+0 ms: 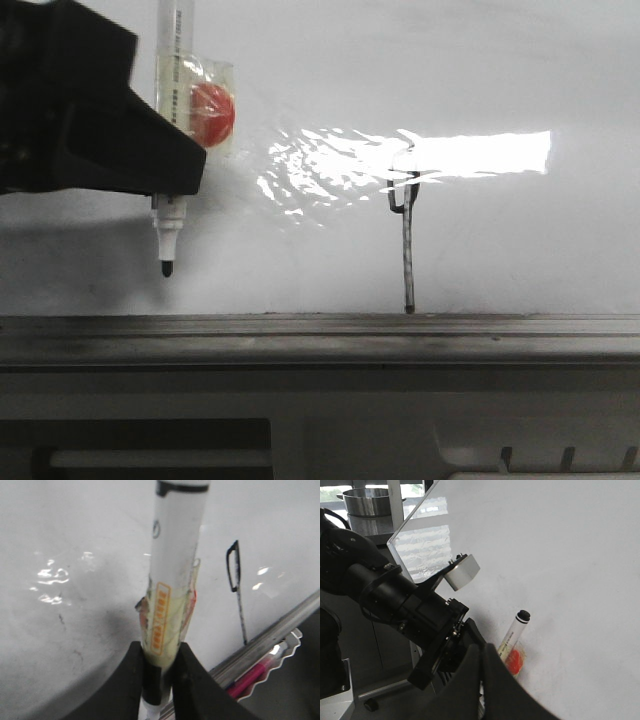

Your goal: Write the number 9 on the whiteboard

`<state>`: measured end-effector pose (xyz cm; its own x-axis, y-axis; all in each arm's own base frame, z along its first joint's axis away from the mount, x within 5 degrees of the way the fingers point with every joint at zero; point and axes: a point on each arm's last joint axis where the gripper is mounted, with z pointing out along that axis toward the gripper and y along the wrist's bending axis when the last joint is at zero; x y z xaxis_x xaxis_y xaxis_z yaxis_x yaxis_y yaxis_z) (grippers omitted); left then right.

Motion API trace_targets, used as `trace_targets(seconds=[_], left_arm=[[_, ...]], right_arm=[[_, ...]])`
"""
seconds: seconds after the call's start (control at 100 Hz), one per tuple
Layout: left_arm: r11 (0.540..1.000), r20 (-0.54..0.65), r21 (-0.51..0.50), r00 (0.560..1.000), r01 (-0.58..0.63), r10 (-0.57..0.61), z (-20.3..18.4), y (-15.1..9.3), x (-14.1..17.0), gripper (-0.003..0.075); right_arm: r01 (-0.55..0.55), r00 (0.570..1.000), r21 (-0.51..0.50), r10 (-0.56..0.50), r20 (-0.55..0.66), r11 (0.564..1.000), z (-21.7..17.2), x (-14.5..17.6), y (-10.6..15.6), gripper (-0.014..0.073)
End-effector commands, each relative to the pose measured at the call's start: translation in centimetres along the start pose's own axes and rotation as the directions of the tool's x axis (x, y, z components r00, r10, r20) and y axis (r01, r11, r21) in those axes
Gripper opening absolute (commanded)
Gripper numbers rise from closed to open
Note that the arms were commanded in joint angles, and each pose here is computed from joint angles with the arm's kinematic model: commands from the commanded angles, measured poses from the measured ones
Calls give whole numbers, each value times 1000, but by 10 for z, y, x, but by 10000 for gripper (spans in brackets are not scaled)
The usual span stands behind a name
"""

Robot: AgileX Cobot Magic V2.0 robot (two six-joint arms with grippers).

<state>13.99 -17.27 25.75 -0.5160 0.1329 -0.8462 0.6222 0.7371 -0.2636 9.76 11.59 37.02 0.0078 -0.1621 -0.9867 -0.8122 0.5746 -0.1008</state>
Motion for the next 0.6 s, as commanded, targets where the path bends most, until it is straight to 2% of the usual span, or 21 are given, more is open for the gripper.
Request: trace_targets(seconds=[0.0, 0.17, 0.59], left_arm=[[996, 23, -47, 997, 81, -80, 2, -9, -10, -20], [985, 18, -96, 990, 143, -142, 17, -14, -16, -20], [968, 11, -191, 987, 160, -161, 35, -11, -19, -20]], right_arm=[[-12, 997, 48, 8, 79, 999, -4, -15, -5, -69], [-12, 997, 48, 8, 79, 999, -4, -15, -5, -69], [-31, 997, 41, 28, 74, 999, -4, -15, -5, -69]])
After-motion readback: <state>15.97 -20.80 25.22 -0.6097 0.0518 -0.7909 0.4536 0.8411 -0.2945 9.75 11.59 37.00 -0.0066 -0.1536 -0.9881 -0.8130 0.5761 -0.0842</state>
